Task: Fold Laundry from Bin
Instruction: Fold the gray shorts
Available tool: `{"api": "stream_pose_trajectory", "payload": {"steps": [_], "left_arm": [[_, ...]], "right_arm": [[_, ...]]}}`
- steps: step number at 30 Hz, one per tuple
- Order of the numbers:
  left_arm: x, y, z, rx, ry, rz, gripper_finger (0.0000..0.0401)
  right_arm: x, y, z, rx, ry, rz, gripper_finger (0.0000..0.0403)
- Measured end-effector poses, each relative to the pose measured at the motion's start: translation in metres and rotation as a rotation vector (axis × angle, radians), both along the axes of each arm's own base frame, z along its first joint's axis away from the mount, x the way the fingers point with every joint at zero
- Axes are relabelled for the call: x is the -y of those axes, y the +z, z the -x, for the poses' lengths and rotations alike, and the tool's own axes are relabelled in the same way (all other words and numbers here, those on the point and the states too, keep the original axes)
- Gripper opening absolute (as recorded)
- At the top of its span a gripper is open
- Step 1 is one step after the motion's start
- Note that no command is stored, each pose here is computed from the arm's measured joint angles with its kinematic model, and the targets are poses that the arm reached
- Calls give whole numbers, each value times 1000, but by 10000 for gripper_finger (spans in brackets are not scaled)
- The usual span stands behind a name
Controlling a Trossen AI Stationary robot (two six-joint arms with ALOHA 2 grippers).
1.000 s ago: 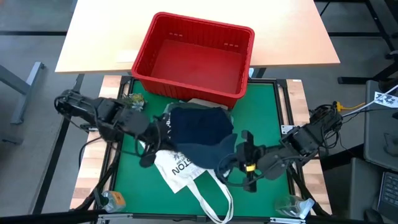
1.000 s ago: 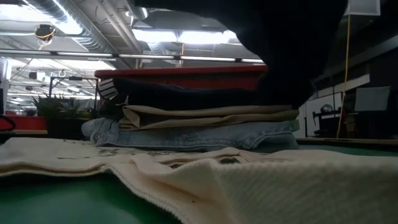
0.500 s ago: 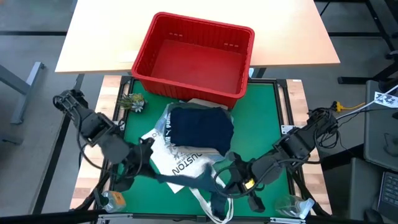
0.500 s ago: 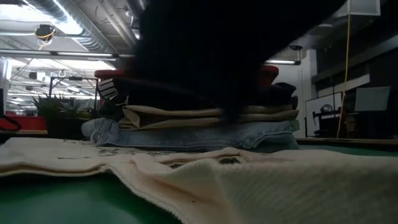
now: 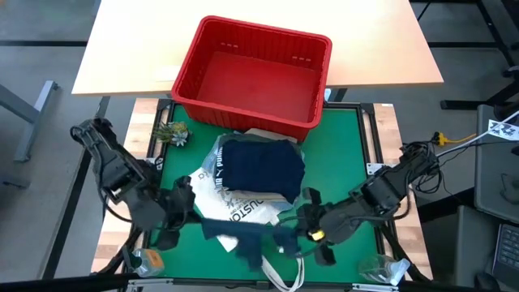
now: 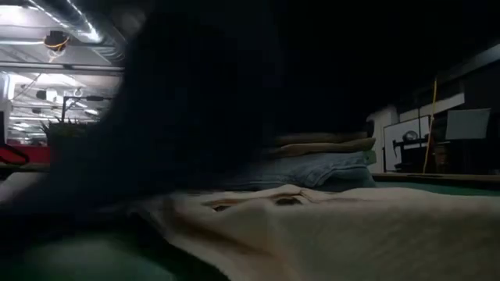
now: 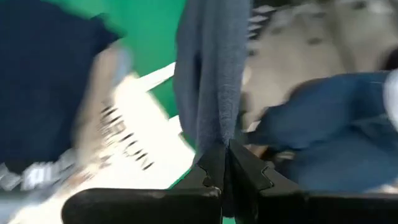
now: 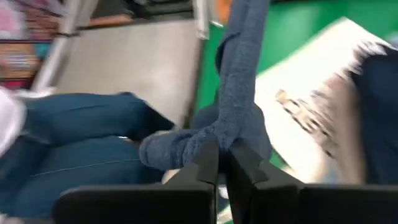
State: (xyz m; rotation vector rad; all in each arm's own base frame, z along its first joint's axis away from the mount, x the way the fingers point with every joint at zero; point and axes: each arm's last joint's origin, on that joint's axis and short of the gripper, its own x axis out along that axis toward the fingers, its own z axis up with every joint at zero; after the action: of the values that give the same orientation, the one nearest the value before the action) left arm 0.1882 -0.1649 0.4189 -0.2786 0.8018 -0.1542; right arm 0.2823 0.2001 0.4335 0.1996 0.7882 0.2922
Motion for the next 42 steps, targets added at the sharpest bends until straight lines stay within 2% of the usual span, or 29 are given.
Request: {"api": "stream_pose_trajectory", "payload": {"steps": [6, 9, 14, 18, 25, 29, 33, 42], "left_arm": [[-5, -22, -6, -102, 182, -112, 2], [-8, -31, -11, -115, 224, -148, 2], [-18, -46, -17, -144, 311, -216, 2], [-29, -55, -22, -162, 369, -278, 2], [-58, -57, -30, -180, 509, -391, 2], [-74, -57, -38, -199, 512, -450, 2], [-92, -57, -45, -219, 550, -483, 2], [-126, -58, -54, -278, 634, -485, 2]], "right_arm": [[12, -25, -7, -127, -103, 91, 14], [18, -40, -13, -195, -140, 96, 14], [38, -58, -18, -317, -282, 127, 14], [56, -63, -19, -357, -365, 211, 14], [90, -66, -22, -442, -476, 295, 14], [108, -67, -23, -459, -552, 366, 14], [124, -67, -24, -473, -561, 446, 14], [153, -67, -29, -503, -555, 490, 14]]}}
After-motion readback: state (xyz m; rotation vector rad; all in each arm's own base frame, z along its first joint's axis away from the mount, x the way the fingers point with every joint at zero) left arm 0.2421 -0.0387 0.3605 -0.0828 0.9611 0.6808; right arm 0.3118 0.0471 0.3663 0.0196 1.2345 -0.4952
